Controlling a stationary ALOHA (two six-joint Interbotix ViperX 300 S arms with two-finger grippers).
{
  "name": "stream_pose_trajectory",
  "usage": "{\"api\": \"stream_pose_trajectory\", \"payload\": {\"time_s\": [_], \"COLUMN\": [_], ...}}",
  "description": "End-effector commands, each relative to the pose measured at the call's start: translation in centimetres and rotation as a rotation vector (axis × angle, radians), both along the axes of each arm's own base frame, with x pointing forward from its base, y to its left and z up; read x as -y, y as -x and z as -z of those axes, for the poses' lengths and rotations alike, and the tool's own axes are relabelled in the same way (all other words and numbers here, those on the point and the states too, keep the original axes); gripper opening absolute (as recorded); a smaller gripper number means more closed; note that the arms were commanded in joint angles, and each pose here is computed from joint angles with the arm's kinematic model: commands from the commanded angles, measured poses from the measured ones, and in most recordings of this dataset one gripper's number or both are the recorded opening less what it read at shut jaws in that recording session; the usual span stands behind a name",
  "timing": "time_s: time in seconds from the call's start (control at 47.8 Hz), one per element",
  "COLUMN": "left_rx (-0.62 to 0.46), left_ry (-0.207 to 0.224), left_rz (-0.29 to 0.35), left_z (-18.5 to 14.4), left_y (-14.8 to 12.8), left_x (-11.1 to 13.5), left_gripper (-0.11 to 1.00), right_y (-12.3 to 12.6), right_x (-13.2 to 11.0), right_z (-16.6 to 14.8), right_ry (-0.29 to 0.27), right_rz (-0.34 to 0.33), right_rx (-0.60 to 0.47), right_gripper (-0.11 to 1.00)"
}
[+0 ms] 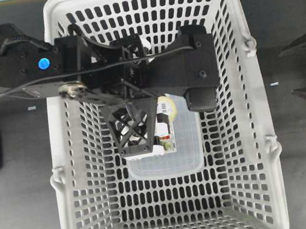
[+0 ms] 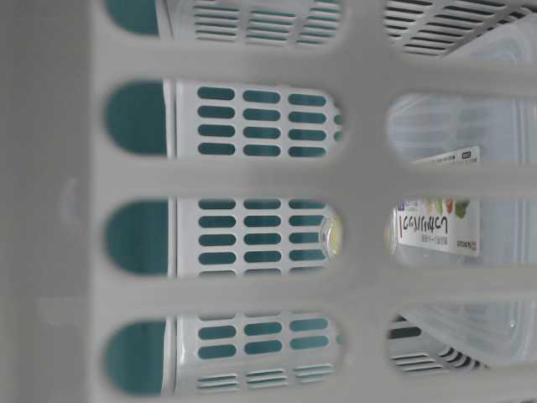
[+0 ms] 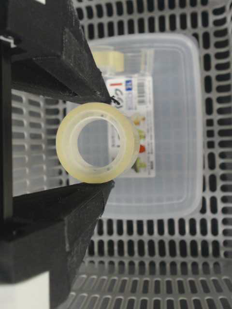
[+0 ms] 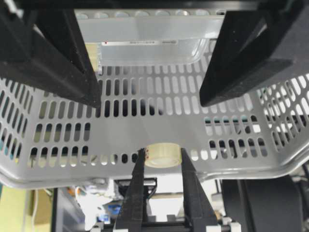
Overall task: Pick up the cellophane tape from the shopping basket with the left arm.
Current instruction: 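Lift the tape roll upward out of the basket with the left gripper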
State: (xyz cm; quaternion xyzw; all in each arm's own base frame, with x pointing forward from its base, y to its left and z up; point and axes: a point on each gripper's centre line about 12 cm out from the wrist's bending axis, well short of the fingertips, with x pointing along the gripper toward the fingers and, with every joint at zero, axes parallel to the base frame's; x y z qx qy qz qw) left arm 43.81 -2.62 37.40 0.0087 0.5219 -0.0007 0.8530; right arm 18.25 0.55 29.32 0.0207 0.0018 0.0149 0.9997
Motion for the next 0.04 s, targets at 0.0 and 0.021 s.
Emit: {"api": "stream_pose_trajectory", "payload": {"time_s": [0.0, 0.021], "left_rx": [0.028, 0.026], "left_ry": [-0.001, 0.000], "left_rz": [0.003, 0.003], "left_z": [-1.02, -0.97], "left_y": [0.37, 0.37], "left_x": [0.07, 0.09], "left_gripper": [0.50, 0.50], "right_y": [-0.10, -0.13], "right_x": [-0.06, -0.06], "right_z": [-0.43, -0.44], "right_ry": [-0.004, -0.002], "right_rz": [-0.003, -0.003], "right_rx": [0.015, 0.014], "right_gripper": [0.80, 0.80]}}
